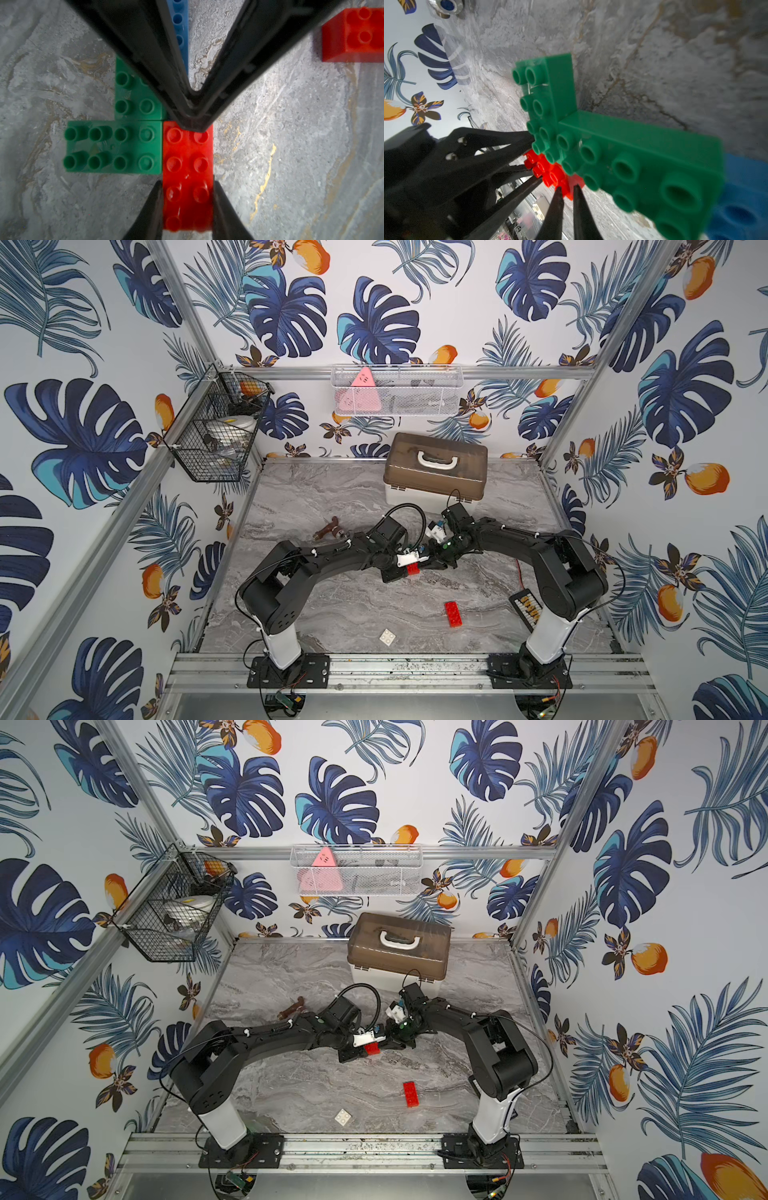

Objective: Assemble a small pinwheel with lego
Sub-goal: Assemble the lego brick with the lego brick, then move the lego brick at the center of the board.

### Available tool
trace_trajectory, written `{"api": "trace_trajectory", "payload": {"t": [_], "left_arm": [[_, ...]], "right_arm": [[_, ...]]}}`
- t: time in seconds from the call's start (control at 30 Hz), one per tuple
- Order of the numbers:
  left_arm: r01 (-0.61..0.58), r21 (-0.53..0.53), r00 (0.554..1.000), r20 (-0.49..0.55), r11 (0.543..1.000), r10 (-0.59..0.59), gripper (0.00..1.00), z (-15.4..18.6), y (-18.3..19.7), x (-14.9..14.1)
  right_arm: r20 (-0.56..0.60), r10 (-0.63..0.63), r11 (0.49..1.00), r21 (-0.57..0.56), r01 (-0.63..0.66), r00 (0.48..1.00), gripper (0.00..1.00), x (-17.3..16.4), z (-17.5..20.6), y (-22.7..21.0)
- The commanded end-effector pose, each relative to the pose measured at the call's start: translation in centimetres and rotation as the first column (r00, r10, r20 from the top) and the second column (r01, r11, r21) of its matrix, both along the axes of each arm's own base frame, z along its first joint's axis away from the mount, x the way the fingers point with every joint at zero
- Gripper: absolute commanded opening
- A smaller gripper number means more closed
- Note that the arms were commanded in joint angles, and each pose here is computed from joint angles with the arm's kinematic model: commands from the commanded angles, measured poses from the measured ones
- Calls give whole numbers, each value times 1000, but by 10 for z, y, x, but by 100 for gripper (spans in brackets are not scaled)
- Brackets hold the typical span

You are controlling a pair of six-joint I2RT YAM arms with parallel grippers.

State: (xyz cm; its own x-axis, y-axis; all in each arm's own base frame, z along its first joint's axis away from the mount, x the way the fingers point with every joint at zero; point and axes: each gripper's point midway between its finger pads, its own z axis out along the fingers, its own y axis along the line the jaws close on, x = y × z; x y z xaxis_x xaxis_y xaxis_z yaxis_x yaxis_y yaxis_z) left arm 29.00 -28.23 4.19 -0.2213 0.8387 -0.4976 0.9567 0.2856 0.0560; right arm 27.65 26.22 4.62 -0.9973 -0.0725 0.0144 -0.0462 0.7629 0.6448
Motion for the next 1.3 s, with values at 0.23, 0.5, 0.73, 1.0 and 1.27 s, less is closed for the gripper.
{"api": "trace_trajectory", "payload": {"t": [0.23, 0.5, 0.73, 1.0, 1.27], "left_arm": [[-61, -167, 998, -2, 984, 61, 99, 46, -12, 21], [-281, -432, 955, -42, 857, 292, 99, 104, -4, 26], [-635, -716, 754, -493, 289, 434, 99, 164, 5, 24], [-814, -553, 579, -757, 176, 302, 99, 119, -4, 16], [-881, -448, 471, -808, 149, 354, 99, 76, 12, 2]], "right_arm": [[14, -34, 998, 56, 33, 999, 16, 5, 30, 6], [46, -34, 997, -70, 37, 998, 29, -25, 41, -37], [42, -15, 940, -339, 28, 999, 56, -82, 23, -102], [40, -6, 937, -350, 20, 999, 62, -124, 3, -97], [47, 52, 907, -420, -27, 998, 50, -134, -22, -88]]}}
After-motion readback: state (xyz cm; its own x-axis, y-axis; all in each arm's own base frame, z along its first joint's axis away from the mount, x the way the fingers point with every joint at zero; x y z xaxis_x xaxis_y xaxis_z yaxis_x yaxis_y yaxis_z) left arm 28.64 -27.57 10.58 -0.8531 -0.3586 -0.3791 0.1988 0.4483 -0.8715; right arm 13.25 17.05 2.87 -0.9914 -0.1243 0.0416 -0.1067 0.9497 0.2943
